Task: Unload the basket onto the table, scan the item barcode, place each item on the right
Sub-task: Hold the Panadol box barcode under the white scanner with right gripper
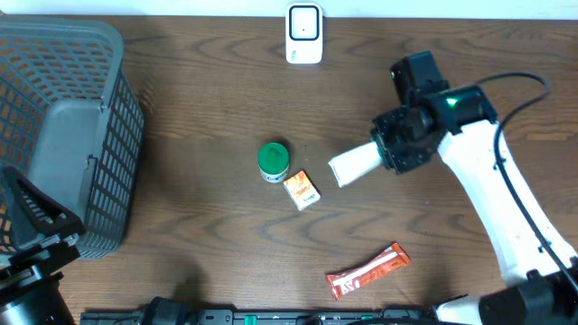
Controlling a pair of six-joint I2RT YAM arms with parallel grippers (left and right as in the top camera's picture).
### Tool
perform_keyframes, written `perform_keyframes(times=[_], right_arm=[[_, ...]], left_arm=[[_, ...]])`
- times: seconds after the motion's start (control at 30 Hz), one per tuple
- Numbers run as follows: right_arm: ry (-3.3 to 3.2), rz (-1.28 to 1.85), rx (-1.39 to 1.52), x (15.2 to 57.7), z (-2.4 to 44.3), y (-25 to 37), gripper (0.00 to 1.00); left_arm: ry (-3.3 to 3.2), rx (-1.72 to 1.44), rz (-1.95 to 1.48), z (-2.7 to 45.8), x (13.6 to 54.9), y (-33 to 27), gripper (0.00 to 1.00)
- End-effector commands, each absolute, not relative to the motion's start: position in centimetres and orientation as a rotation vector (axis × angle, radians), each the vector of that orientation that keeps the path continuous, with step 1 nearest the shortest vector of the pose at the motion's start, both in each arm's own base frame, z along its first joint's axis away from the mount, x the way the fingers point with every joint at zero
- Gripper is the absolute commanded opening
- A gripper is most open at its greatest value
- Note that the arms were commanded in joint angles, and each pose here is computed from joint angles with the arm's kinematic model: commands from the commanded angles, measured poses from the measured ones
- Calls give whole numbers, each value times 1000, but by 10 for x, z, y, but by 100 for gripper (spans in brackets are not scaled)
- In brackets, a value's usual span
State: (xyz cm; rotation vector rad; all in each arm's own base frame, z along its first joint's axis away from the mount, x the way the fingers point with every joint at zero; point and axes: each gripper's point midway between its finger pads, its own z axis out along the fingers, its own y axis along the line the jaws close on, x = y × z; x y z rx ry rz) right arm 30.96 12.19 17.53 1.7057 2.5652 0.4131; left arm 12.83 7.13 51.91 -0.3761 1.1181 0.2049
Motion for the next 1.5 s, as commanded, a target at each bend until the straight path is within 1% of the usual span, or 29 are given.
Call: perform_keyframes(times=[0.0, 0.17, 0.23, 0.33, 0.5, 0.6, 0.67, 0.77, 0.8, 0.87, 0.97, 1.03, 1.13, 1.23, 1.3, 1.47], right_arm=[[2571, 316, 1851, 282, 177, 115, 18], [2671, 248, 1938, 254, 176, 119, 18], [2719, 246, 1981, 242, 178, 123, 21], [2765, 250, 2023, 230, 181, 128, 22], [2808, 269, 2023, 225, 183, 133, 21], [2797, 280, 1967, 232, 181, 131, 17], [2769, 343, 1785, 258, 177, 128, 16], [2665, 506, 1470, 315, 184, 131, 16], [2644, 544, 1434, 324, 186, 134, 16], [2542, 686, 1293, 362, 200, 146, 16], [2427, 798, 1090, 406, 214, 158, 16], [2366, 842, 1002, 430, 219, 165, 17], [2280, 900, 905, 468, 216, 177, 24], [2202, 986, 812, 503, 209, 193, 23], [2144, 1051, 760, 522, 208, 203, 18], [1984, 1167, 689, 564, 198, 218, 20]], left_arm=[[1105, -389, 198, 520, 126, 73, 91], [1100, -400, 180, 520, 126, 73, 91], [1095, -413, 158, 520, 126, 73, 91], [1095, -413, 159, 520, 126, 73, 91], [1095, -413, 159, 520, 126, 73, 91], [1095, -413, 158, 520, 126, 73, 91], [1095, -413, 159, 520, 126, 73, 91], [1095, -413, 159, 520, 126, 73, 91], [1095, -413, 159, 520, 126, 73, 91], [1095, -413, 158, 520, 126, 73, 91], [1095, -413, 158, 520, 126, 73, 91], [1095, -413, 159, 520, 126, 73, 91], [1096, -413, 159, 520, 126, 73, 91], [1097, -412, 159, 520, 126, 73, 91], [1099, -412, 160, 519, 126, 73, 91], [1111, -409, 164, 517, 127, 72, 91]])
